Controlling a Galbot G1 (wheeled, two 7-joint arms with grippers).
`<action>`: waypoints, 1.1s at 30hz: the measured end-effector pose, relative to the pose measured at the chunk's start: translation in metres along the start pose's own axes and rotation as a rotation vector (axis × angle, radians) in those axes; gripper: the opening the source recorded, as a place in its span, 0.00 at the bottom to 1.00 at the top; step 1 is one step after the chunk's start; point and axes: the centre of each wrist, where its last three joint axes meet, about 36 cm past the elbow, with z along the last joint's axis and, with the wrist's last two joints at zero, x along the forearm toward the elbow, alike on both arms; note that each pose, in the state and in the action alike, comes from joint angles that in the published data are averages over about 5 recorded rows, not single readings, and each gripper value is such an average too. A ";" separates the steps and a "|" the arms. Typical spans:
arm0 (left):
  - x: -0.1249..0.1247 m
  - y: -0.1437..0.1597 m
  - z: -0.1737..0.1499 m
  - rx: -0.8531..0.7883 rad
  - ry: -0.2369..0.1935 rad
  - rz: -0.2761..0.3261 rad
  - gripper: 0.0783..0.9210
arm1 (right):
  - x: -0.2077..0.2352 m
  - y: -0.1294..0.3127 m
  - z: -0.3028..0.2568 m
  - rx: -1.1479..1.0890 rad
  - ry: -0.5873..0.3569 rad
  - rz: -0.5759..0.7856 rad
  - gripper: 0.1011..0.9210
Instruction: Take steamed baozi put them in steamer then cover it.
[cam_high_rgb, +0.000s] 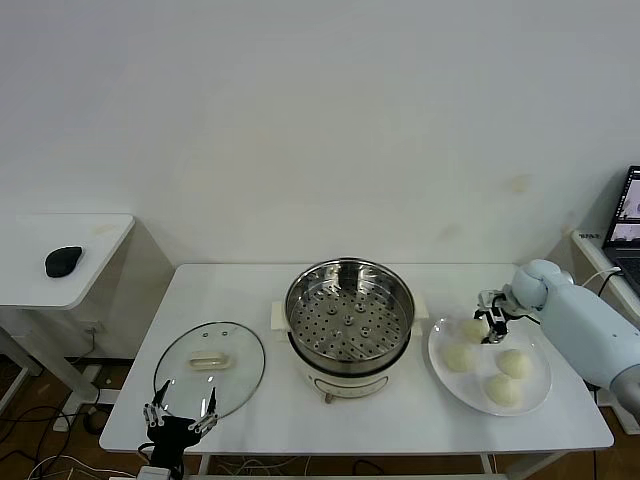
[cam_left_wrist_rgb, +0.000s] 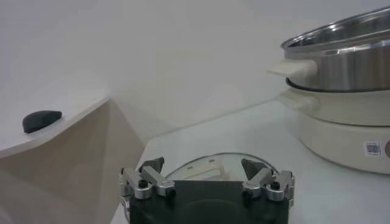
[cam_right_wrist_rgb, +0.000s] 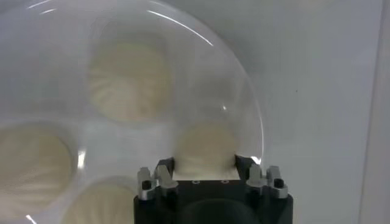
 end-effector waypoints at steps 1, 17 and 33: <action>0.000 0.000 0.000 0.000 -0.001 0.000 0.88 | 0.000 0.000 0.000 0.000 0.001 0.000 0.58; -0.002 -0.001 -0.004 0.001 -0.015 0.017 0.88 | 0.049 0.000 0.010 0.000 -0.020 0.058 0.48; -0.003 0.005 -0.008 0.046 -0.028 0.041 0.88 | 0.188 -0.047 -0.027 0.071 -0.183 0.202 0.49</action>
